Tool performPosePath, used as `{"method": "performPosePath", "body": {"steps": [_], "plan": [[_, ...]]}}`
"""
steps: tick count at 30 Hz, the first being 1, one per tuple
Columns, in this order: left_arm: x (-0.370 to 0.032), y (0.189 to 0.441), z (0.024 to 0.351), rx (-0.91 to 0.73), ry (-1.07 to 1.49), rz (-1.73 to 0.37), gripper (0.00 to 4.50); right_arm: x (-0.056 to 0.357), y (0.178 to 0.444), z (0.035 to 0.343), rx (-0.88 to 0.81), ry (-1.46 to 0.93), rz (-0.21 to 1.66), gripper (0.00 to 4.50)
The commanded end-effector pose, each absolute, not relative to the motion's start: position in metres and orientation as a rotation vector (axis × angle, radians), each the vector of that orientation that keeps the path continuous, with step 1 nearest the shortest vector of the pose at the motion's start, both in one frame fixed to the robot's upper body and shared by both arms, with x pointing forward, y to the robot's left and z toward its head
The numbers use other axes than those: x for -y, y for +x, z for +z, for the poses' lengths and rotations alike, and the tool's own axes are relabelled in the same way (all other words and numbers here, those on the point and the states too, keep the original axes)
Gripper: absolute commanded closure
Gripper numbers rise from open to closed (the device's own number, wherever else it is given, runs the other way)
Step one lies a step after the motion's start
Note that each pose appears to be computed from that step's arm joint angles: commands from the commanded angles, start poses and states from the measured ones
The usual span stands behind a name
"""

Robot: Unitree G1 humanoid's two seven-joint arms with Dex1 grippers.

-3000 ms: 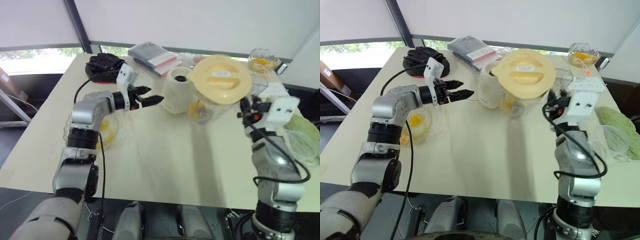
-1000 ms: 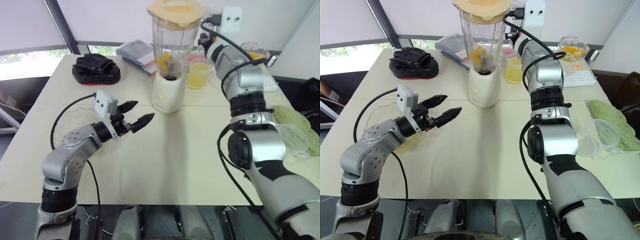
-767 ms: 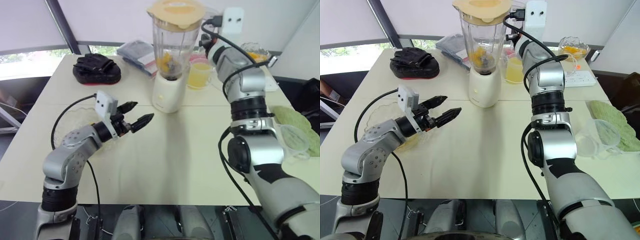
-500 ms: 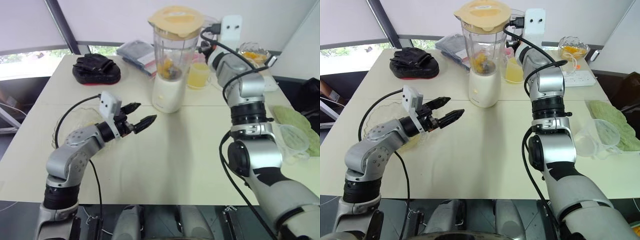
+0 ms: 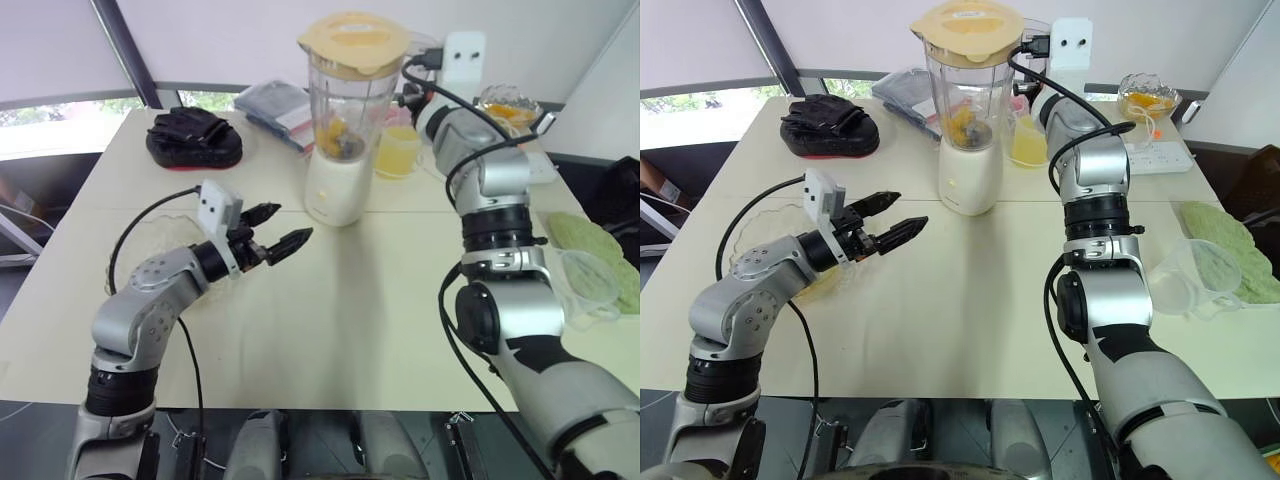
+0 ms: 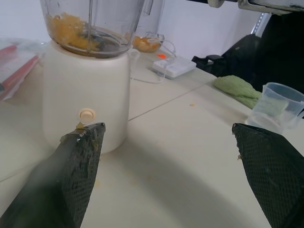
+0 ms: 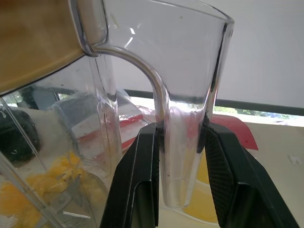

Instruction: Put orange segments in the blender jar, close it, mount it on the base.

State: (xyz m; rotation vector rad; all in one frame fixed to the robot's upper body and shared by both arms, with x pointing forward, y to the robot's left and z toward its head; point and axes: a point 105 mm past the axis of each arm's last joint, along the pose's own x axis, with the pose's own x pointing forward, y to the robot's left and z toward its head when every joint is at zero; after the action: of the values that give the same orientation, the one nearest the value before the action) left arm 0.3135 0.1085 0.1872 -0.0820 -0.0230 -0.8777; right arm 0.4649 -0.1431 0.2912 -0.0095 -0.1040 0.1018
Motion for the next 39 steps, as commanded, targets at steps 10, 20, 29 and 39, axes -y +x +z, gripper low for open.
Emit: {"method": "performPosePath", "body": {"steps": [10, 20, 29, 39], "plan": [[-0.103, 0.310, 0.192, 0.057, -0.043, -0.896, 0.04, 0.149, 0.471, 0.289, 0.100, -0.061, 0.104, 3.69], [-0.103, 0.311, 0.192, 0.055, -0.040, -0.901, 0.00, 0.154, 0.473, 0.281, 0.079, -0.055, 0.096, 2.24], [-0.102, 0.311, 0.193, 0.055, -0.038, -0.907, 0.00, 0.158, 0.470, 0.277, 0.080, -0.079, 0.087, 0.23], [-0.103, 0.311, 0.194, 0.050, -0.039, -0.910, 0.00, 0.166, 0.448, 0.239, 0.015, -0.090, 0.094, 0.23]]}}
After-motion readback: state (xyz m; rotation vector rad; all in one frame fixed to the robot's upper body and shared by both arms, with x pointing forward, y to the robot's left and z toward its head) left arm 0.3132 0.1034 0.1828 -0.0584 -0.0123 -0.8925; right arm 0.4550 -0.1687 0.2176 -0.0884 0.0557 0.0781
